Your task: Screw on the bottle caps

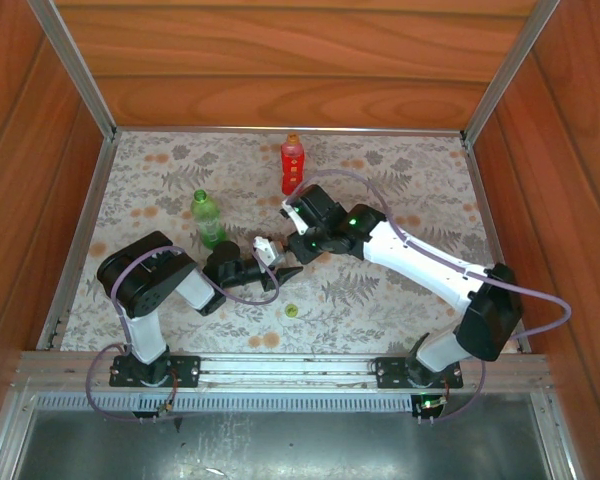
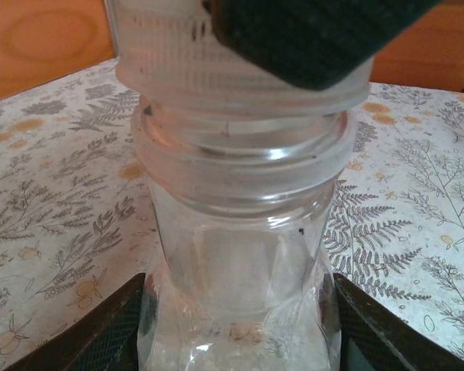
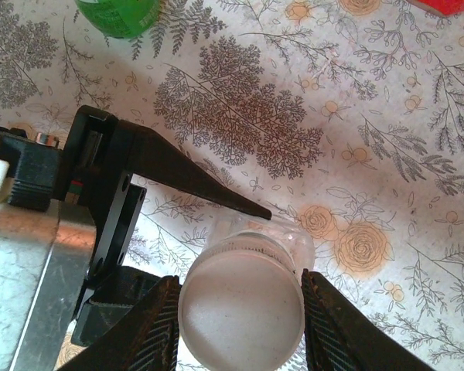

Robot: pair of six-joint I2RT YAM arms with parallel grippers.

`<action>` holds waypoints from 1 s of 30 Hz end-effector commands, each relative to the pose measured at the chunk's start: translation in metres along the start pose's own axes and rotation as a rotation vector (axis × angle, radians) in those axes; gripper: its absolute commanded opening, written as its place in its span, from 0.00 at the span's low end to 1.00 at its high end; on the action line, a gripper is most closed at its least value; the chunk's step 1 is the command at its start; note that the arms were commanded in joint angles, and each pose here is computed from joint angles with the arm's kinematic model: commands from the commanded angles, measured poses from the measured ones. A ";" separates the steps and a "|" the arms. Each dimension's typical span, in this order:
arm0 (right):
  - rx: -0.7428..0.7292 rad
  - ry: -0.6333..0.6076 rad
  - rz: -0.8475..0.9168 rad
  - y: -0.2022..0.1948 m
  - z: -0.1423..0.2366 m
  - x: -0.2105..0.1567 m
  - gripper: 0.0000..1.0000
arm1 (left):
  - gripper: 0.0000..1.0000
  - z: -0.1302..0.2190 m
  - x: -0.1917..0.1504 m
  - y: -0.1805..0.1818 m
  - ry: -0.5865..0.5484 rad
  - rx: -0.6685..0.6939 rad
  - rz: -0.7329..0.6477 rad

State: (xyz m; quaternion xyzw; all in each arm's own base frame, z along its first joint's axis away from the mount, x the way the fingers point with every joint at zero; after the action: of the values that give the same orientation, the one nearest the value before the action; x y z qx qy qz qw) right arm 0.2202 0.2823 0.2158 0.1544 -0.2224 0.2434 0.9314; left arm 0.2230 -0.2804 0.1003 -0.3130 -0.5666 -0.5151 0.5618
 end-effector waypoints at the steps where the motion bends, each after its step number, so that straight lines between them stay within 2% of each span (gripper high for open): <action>1: -0.066 0.117 0.027 -0.005 -0.010 -0.020 0.41 | 0.57 -0.005 0.000 -0.004 -0.010 -0.037 -0.015; 8: -0.192 0.174 -0.015 -0.017 -0.006 -0.021 0.39 | 0.57 -0.005 0.000 -0.004 -0.010 -0.042 -0.014; 19: -0.259 0.194 -0.060 -0.023 -0.005 -0.019 0.37 | 0.57 -0.007 0.002 -0.004 -0.020 -0.050 -0.018; 24: -0.225 0.123 -0.091 -0.020 0.001 -0.009 0.35 | 0.56 -0.006 0.002 -0.004 -0.019 -0.051 -0.018; 30: -0.186 0.030 -0.072 -0.017 0.009 0.000 0.52 | 0.57 -0.007 0.003 -0.004 -0.023 -0.055 -0.020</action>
State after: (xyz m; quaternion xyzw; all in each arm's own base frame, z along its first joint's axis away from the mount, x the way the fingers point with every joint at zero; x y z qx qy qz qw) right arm 0.2231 0.2767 0.2176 0.0942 -0.2031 0.2004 0.9538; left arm 0.2229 -0.2844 0.1005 -0.3182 -0.5650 -0.5243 0.5520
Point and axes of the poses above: each hand's point on the last joint's axis, 136 mm out from that joint toward the fingers, its own z axis back along the fingers, its own y axis along the line the jaws close on, x = y × z, the point moved 5 cm from there along z, back along the fingers, and after that the axes turned 14 degrees about -z, right-handed, at the moved point
